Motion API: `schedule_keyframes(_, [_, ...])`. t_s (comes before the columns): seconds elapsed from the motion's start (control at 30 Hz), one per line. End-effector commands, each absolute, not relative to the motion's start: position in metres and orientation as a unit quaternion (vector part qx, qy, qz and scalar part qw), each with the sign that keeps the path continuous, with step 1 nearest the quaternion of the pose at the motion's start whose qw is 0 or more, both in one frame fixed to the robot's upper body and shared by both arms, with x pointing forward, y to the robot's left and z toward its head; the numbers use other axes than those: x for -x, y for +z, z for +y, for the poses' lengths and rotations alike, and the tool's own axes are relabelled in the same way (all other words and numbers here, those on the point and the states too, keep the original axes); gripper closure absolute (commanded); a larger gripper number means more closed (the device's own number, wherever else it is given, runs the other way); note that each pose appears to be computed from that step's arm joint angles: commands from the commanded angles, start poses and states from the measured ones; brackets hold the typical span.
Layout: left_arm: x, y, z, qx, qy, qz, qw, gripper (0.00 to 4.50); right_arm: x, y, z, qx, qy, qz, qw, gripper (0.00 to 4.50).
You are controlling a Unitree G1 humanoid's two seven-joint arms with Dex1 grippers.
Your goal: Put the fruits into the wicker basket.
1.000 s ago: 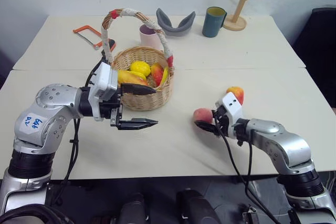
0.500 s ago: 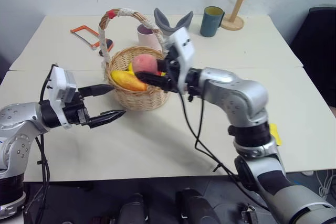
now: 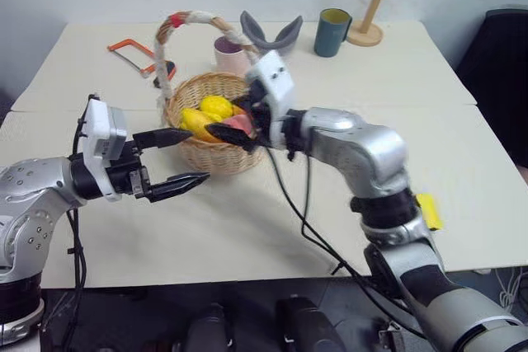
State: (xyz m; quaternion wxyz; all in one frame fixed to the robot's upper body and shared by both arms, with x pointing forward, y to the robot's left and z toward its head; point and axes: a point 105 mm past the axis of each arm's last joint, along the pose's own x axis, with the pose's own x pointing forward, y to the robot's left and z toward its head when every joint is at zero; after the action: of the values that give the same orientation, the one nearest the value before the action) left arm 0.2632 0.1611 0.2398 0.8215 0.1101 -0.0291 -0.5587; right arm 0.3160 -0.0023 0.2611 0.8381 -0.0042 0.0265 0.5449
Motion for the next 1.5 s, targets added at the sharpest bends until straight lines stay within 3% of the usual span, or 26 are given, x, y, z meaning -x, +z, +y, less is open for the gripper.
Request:
schedule_keyframes(0.03, [-0.259,0.246,0.144,-0.128,-0.605,-0.043,0.785,0.0,-0.285,0.285,-0.042,0.005,0.566,-0.007,0.824,0.02])
schedule_keyframes(0.13, [-0.262,0.25,0.13,-0.136,-0.638,-0.052,0.756,0.0,-0.28,0.274,-0.092,0.041,0.512,0.022,0.857,0.02])
schedule_keyframes(0.27, [-0.263,0.258,0.111,-0.144,-0.673,-0.073,0.722,0.0,-0.273,0.242,-0.179,0.062,0.373,0.095,0.921,0.02])
schedule_keyframes(0.5, [-0.266,0.261,0.101,-0.148,-0.693,-0.082,0.701,0.0,-0.276,0.196,-0.25,0.057,0.214,0.143,0.965,0.02])
schedule_keyframes(1.03, [-0.268,0.261,0.098,-0.145,-0.689,-0.089,0.705,0.0,-0.38,0.156,-0.243,0.054,0.137,0.129,0.981,0.02])
schedule_keyframes(1.27, [-0.266,0.261,0.098,-0.145,-0.683,-0.091,0.71,0.0,-0.399,0.148,-0.23,0.027,0.147,0.14,0.979,0.02])
schedule_keyframes(1.5, [-0.272,0.262,0.108,-0.135,-0.657,-0.087,0.736,0.0,-0.391,0.162,-0.209,0.035,0.206,0.11,0.972,2.34])
